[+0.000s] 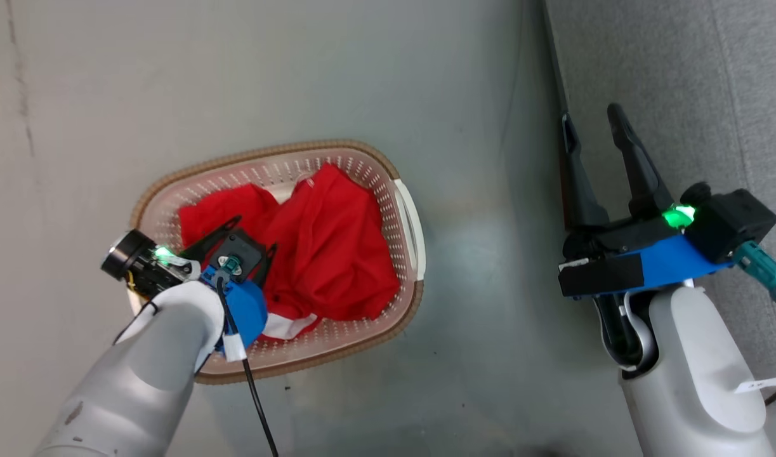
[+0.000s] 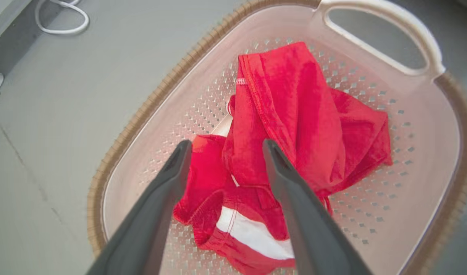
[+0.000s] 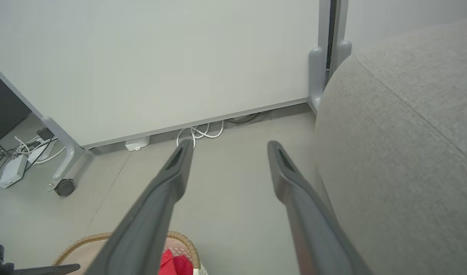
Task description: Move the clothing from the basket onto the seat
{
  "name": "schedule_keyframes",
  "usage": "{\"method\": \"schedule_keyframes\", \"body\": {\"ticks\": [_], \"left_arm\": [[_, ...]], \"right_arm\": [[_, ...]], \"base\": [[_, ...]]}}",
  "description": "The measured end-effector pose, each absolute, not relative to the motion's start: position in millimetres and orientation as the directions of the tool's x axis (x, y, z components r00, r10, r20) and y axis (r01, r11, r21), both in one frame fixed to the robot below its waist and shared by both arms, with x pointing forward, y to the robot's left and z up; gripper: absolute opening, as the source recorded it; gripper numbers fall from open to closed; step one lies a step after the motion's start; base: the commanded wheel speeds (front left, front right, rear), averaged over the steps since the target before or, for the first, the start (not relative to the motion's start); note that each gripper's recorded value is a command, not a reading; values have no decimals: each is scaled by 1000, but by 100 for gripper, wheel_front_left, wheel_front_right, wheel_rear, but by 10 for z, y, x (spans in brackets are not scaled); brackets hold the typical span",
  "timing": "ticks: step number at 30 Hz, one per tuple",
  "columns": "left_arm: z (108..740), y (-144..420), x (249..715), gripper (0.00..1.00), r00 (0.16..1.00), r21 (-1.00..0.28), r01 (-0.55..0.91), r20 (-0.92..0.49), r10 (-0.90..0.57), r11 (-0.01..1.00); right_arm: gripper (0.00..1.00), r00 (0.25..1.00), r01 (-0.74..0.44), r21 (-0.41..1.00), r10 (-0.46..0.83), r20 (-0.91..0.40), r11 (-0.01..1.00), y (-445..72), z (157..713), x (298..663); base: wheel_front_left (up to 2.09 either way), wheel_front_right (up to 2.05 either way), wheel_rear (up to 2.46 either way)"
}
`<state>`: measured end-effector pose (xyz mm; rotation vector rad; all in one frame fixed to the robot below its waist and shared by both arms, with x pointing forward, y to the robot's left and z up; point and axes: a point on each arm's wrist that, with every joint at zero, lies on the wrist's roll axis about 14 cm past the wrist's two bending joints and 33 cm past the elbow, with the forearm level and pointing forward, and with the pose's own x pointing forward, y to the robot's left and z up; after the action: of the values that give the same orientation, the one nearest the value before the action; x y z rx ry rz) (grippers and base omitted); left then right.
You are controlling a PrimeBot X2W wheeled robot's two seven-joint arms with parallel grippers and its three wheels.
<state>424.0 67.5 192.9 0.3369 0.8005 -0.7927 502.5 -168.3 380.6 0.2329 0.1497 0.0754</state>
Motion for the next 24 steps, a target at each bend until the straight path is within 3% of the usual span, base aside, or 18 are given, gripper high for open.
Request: {"method": "schedule_keyframes", "body": {"ticks": [10, 14, 24], "left_arm": [[1255, 934, 3935, 100, 200, -35, 847, -903, -379, 531], [1077, 1112, 4035, 100, 154, 2, 886, -945, -290, 464], [696, 1146, 3861, 100, 22, -41, 937, -984, -176, 348]], "right_arm": [[100, 978, -42, 222, 85, -189, 974, -1750, 3451, 5161], [100, 974, -32, 216, 79, -210, 976, -1782, 3309, 5186], [100, 962, -24, 208, 79, -260, 978, -1804, 2980, 5202]], "base": [[0, 0, 0], [0, 0, 0], [0, 0, 0]]}}
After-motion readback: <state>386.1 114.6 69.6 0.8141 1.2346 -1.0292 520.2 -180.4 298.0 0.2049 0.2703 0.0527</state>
